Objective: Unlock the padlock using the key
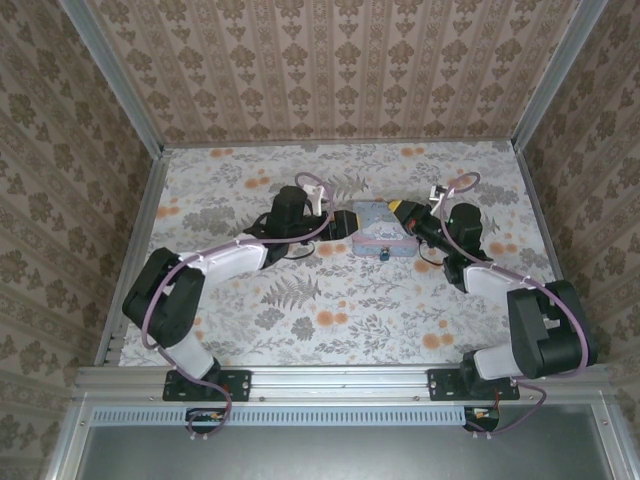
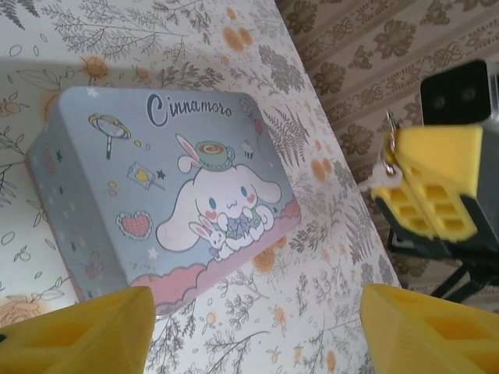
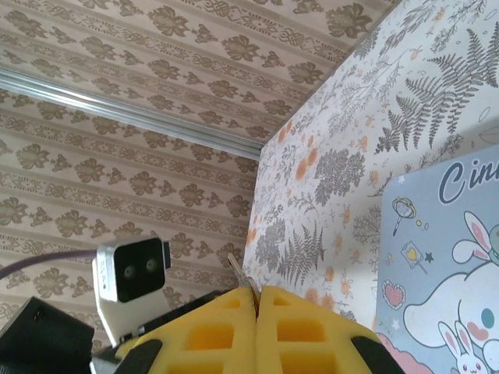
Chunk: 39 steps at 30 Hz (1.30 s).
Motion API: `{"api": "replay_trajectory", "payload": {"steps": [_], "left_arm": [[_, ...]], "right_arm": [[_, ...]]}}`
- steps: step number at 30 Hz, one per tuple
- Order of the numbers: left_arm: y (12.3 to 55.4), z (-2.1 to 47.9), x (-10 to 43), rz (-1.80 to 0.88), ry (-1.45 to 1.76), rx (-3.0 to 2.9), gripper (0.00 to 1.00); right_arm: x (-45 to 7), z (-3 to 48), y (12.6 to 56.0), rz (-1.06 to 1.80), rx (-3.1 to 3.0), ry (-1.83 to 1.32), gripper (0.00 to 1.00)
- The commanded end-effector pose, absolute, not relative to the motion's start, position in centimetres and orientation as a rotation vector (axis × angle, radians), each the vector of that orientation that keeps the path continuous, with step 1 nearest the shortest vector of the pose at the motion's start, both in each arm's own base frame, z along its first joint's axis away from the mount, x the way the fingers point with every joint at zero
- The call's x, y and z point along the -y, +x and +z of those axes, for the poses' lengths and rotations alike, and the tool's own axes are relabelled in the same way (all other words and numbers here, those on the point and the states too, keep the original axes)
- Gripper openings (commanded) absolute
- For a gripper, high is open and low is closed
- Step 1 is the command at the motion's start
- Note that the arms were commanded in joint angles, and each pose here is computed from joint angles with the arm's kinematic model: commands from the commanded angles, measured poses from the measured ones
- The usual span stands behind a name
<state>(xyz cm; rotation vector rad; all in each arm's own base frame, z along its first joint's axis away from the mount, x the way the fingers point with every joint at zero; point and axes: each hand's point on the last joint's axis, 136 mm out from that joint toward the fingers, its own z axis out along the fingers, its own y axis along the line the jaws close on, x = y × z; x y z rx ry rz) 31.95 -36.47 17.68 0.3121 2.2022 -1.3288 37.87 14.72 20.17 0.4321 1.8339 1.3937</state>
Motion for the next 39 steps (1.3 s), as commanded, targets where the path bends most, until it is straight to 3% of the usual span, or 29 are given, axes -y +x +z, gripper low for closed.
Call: {"api": "replay_trajectory", "payload": {"steps": [1,15,28,39], "left_arm": [[33.0,20.9,37.9,-1.419,0.309,-2.103,0.71],[33.1,20.9,39.3,-1.457,0.314,-2.073,0.71],[25.2,12.5,42.9,-1.305,0.633,-2.24,0.71],[27.2,8.1,44.6,-1.229,0.631,-2.298,0.71]], "right_arm": [[-14.6,21.4,37.5,1.385,-1.79,0.388,0.0],[-14.0,20.8,38.1,1.36,-1.797,0.415,0.0],[-10.5,17.1,41.6,1.265,-1.864,0.594,0.0],[-10.7,15.0,43.3,1.306,-1.88,0.624,0.0]]}}
